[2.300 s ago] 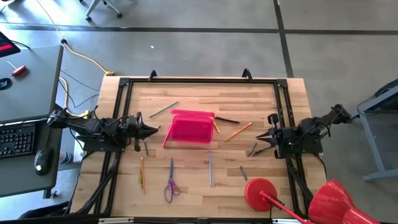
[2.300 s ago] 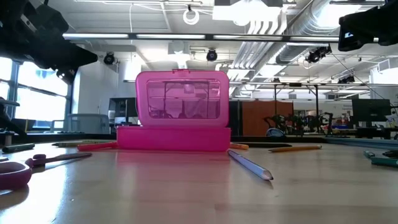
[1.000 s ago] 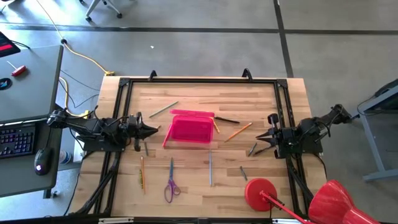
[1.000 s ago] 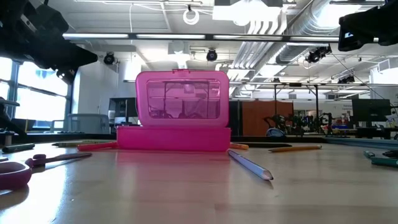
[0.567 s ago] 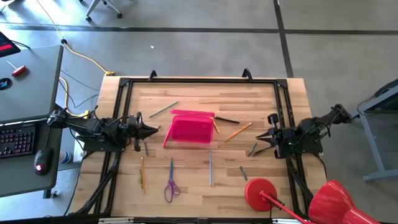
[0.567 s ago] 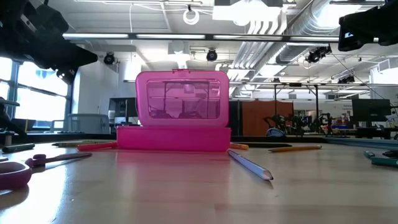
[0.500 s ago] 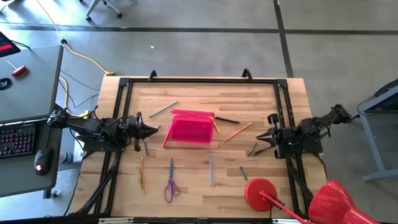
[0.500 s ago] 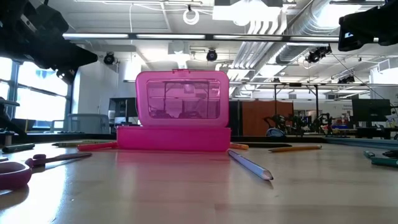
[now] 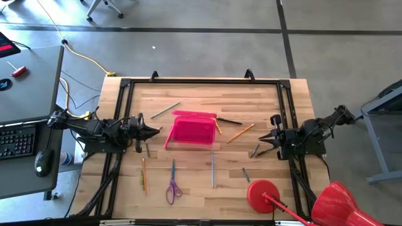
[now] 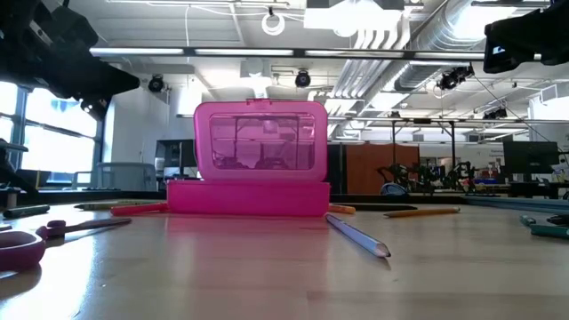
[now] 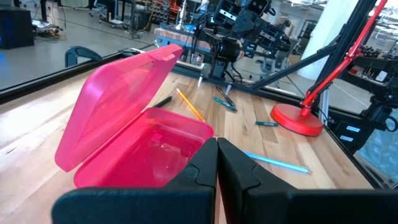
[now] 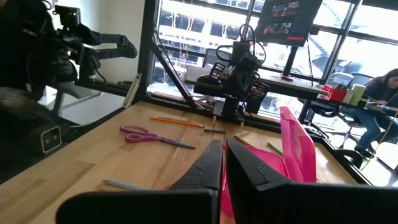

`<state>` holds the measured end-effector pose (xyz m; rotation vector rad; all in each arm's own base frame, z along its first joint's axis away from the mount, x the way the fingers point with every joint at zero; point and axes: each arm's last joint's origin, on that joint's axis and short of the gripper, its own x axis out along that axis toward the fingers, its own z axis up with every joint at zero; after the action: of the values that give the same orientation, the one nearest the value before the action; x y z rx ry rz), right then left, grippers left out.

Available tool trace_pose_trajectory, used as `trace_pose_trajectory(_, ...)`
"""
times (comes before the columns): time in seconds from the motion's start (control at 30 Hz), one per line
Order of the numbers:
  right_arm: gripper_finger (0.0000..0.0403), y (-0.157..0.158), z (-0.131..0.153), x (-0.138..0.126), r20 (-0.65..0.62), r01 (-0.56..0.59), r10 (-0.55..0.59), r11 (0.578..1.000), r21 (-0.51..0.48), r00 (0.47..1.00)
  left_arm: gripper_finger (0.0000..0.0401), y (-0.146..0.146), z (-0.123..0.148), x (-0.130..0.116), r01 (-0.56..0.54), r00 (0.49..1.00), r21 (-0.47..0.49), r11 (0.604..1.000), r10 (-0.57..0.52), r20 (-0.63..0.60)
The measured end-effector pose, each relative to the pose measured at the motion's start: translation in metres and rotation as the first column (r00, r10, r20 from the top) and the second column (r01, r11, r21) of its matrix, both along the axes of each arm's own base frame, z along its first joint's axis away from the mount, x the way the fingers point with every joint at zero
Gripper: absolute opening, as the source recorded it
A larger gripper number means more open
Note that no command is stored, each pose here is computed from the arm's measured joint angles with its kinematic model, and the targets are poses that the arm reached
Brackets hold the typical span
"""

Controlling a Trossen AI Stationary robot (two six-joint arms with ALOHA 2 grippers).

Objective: Pick & place school supplies into a supply box

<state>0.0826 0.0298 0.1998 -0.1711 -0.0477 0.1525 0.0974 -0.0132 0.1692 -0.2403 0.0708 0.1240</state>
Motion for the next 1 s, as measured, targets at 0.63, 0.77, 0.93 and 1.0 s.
trace_pose_trajectory(0.63, 0.0, 0.0, 0.0001, 0.0, 0.0, 0.0, 0.0, 1.0, 0.0, 1.0, 0.004, 0.0027, 0.0005, -0.0004, -0.093, 0.996, 0.007, 0.996, 0.093, 0.006)
trace_pose_trajectory(0.77, 0.0, 0.0, 0.0, 0.0, 0.0, 0.0, 0.0, 1.0, 0.0, 1.0, 0.004, 0.0024, 0.0005, -0.0004, -0.083, 0.997, 0.013, 0.996, 0.083, 0.005)
trace_pose_trajectory(0.93, 0.0, 0.0, 0.0001, 0.0, 0.0, 0.0, 0.0, 1.0, 0.001, 1.0, 0.004, 0.003, 0.0005, -0.0005, -0.103, 0.995, 0.008, 0.995, 0.103, 0.007)
trace_pose_trajectory(1.0, 0.0, 0.0, 0.0, 0.0, 0.0, 0.0, 0.0, 1.0, 0.0, 1.0, 0.004, 0.003, 0.0005, -0.0005, -0.103, 0.995, 0.006, 0.995, 0.103, 0.007)
